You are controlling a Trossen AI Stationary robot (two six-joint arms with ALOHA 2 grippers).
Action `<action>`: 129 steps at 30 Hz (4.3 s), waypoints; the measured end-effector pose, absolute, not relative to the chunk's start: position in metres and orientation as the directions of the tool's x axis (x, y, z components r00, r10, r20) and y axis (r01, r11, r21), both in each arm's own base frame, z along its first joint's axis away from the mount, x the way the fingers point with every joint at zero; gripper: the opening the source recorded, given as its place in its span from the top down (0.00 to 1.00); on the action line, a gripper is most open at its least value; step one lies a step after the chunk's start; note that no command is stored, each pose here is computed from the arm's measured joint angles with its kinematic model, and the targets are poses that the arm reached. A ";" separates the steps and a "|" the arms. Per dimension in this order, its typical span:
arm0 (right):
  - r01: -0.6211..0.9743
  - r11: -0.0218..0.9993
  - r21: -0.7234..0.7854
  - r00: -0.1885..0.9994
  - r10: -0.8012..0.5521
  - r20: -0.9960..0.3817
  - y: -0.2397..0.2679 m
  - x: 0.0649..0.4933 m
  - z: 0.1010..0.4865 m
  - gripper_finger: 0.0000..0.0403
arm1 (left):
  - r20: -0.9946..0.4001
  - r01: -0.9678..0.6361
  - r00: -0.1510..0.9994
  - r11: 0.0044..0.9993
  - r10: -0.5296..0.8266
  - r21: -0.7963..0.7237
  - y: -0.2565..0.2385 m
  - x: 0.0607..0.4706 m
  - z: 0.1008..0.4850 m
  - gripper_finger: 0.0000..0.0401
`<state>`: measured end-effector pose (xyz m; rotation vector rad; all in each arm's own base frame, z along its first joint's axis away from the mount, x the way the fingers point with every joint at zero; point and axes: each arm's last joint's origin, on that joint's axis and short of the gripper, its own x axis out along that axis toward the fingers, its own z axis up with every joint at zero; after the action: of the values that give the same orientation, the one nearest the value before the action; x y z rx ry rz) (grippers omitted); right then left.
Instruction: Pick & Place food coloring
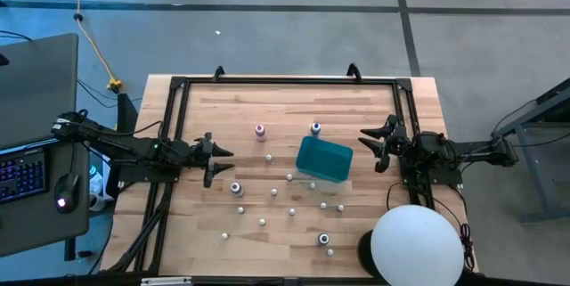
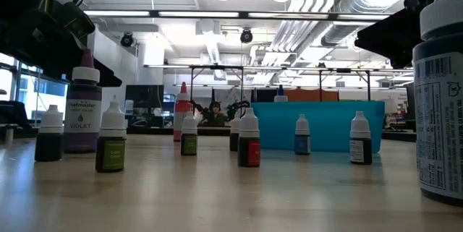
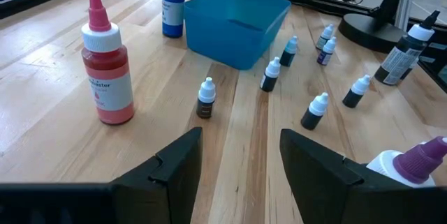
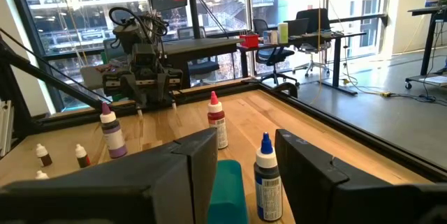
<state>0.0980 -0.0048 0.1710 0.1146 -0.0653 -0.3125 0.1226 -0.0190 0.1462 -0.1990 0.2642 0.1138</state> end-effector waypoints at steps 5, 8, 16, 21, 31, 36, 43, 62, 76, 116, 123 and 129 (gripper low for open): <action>0.303 0.945 0.122 0.950 -0.310 0.046 -0.005 0.098 0.171 0.66 | -0.239 -0.173 0.963 0.968 0.127 -0.180 -0.018 0.123 0.149 0.53; 0.303 0.945 0.123 0.950 -0.310 0.047 -0.005 0.098 0.171 0.66 | -0.240 -0.202 0.958 0.965 0.159 -0.165 -0.017 0.123 0.149 0.53; 0.303 0.946 0.117 0.949 -0.310 0.047 -0.005 0.098 0.171 0.66 | -0.239 -0.212 0.956 0.965 0.172 -0.153 -0.017 0.123 0.149 0.53; 0.313 0.949 0.038 0.948 -0.315 0.047 -0.005 0.098 0.171 0.66 | -0.242 -0.211 0.955 0.966 0.171 -0.152 -0.017 0.123 0.148 0.53; 0.291 0.952 0.096 0.952 -0.298 0.066 -0.004 0.098 0.173 0.66 | -0.138 -0.313 0.942 0.949 0.305 -0.038 -0.013 0.125 0.165 0.53; 0.294 0.952 0.083 0.942 -0.303 0.145 -0.005 0.097 0.181 0.66 | -0.098 -0.398 0.913 0.917 0.395 -0.004 -0.011 0.126 0.178 0.53; 0.252 0.926 0.280 0.924 -0.316 0.216 -0.005 0.095 0.188 0.66 | -0.099 -0.429 0.901 0.902 0.423 -0.056 0.000 0.132 0.186 0.58; 0.339 0.890 0.304 0.886 -0.411 0.214 -0.008 0.094 0.189 0.66 | -0.181 -0.383 0.908 0.924 0.377 0.005 0.051 0.171 0.160 0.53; 0.331 0.885 0.327 0.887 -0.410 0.213 -0.008 0.094 0.189 0.66 | -0.297 -0.363 0.886 0.931 0.355 0.031 0.064 0.220 0.157 0.43; 0.376 0.861 0.343 0.866 -0.458 0.201 -0.009 0.094 0.188 0.66 | -0.233 -0.296 0.928 0.955 0.290 0.011 0.073 0.263 0.197 0.93; 0.376 0.861 0.343 0.866 -0.458 0.201 -0.009 0.094 0.188 0.66 | -0.180 -0.144 0.975 0.987 0.129 -0.071 0.072 0.276 0.221 0.93; 0.420 0.836 0.353 0.841 -0.505 0.195 -0.011 0.093 0.188 0.66 | -0.074 0.000 0.997 0.995 -0.007 -0.095 0.057 0.294 0.241 0.93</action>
<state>0.0930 -0.0106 0.1879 0.3052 -0.2880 -0.4966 0.2945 0.0570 0.2406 -0.0954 0.0742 -0.0035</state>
